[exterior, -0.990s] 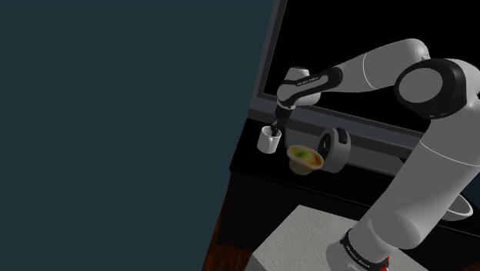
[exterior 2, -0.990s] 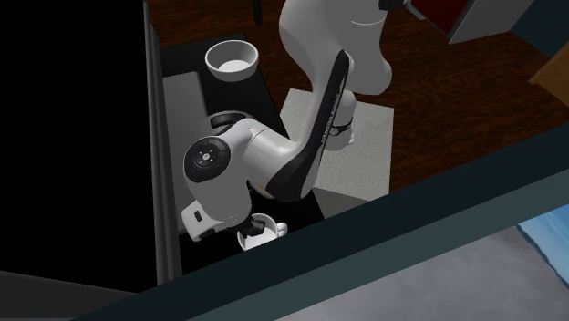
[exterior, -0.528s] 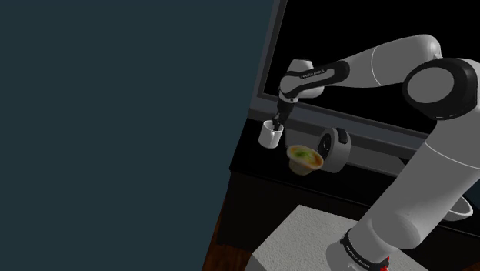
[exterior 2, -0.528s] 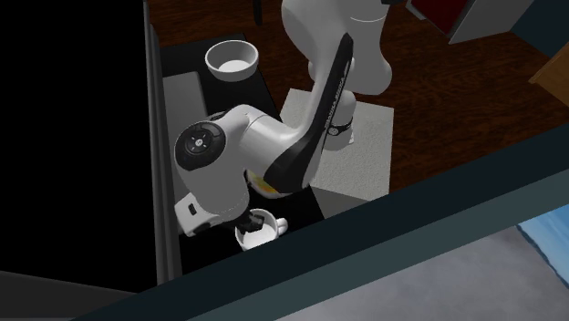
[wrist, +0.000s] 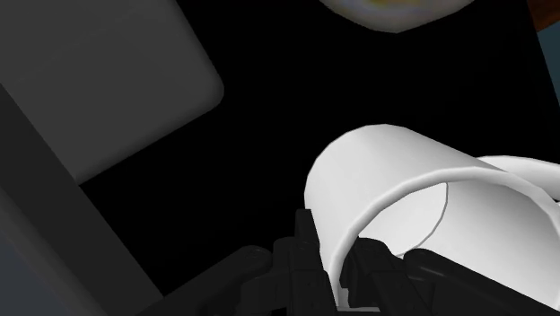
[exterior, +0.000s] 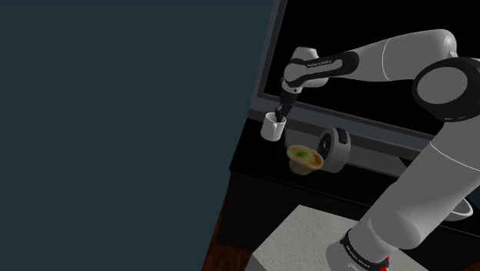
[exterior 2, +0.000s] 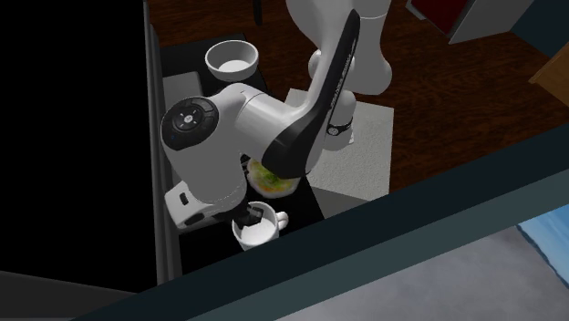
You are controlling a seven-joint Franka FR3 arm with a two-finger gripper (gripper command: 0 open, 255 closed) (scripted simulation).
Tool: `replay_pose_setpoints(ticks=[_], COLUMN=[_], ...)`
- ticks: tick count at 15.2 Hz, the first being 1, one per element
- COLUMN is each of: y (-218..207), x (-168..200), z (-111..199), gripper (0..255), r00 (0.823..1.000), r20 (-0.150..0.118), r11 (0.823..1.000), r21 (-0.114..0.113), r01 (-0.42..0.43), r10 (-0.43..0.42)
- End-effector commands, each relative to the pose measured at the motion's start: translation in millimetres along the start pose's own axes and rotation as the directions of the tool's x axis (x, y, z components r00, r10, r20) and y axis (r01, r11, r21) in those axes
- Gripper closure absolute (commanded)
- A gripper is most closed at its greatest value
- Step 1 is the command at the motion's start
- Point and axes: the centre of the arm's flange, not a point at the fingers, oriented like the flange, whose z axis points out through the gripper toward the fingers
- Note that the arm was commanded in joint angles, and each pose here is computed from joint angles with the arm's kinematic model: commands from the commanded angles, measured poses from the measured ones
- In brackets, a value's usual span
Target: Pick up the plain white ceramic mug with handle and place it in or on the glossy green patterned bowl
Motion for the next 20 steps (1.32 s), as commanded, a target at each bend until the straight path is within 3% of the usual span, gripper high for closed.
replay_pose_setpoints(ticks=[1,15,20], y=[0.7,0.1,-1.5], x=[0.1,1.3,-64.0], z=[-10.0,-81.0,-89.6], gripper=[255,255,255], r00=[1.0,1.0,1.0], r20=[0.0,0.0,0.0], r11=[1.0,1.0,1.0], r21=[0.0,0.0,0.0], r01=[0.0,0.0,0.0], r10=[0.0,0.0,0.0])
